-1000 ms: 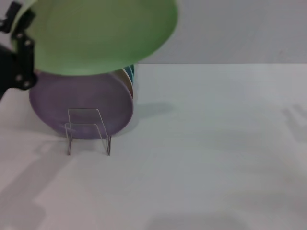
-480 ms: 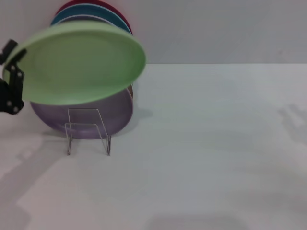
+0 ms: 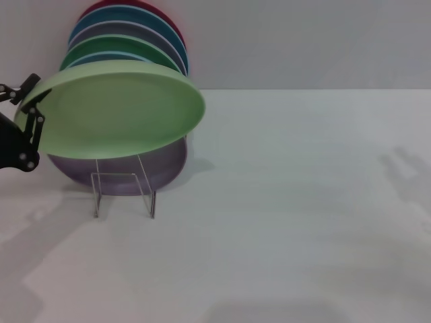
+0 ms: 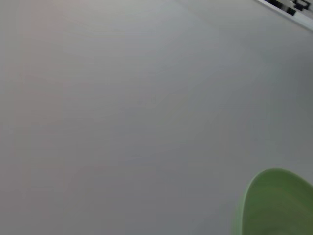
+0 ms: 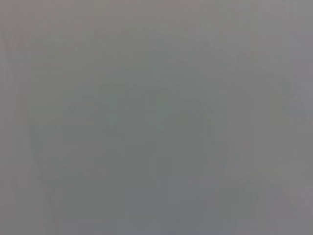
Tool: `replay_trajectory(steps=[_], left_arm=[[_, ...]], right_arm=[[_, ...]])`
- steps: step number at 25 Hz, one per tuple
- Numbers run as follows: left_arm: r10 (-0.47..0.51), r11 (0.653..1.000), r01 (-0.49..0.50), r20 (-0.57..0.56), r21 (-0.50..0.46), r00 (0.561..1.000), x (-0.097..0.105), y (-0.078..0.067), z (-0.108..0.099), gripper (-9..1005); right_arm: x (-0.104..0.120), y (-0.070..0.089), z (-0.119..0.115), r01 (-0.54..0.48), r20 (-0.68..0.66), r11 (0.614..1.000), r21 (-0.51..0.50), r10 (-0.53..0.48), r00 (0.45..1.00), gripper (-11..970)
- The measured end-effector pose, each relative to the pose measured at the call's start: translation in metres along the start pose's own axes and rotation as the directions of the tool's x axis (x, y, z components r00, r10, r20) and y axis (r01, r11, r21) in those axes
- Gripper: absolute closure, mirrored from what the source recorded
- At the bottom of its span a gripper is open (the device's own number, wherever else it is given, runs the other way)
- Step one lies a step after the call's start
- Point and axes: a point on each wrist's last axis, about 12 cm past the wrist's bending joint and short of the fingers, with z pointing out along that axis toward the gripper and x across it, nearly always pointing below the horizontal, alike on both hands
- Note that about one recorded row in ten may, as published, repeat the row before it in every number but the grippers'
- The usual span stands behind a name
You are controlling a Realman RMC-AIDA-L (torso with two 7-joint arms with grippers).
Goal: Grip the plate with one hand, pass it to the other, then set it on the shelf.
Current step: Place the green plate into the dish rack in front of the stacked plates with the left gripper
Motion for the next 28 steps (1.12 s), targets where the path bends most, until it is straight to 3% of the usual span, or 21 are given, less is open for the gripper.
replay_trajectory(steps=[8, 28], left_arm=[[0.017, 0.999, -0.015, -0.027, 0.051, 0.999, 0.006, 0.002, 0.002, 928], [0.033, 0.997, -0.026, -0.097, 0.074, 0.995, 0.014, -0.002, 0.000, 928]], right_arm=[[-0.001, 0.002, 0.001, 0.001, 0.010, 1.000, -0.020, -0.001, 1.000, 518], [-0.002, 0.005, 0.006, 0.007, 0.016, 0.999, -0.054, -0.006, 1.000, 518]])
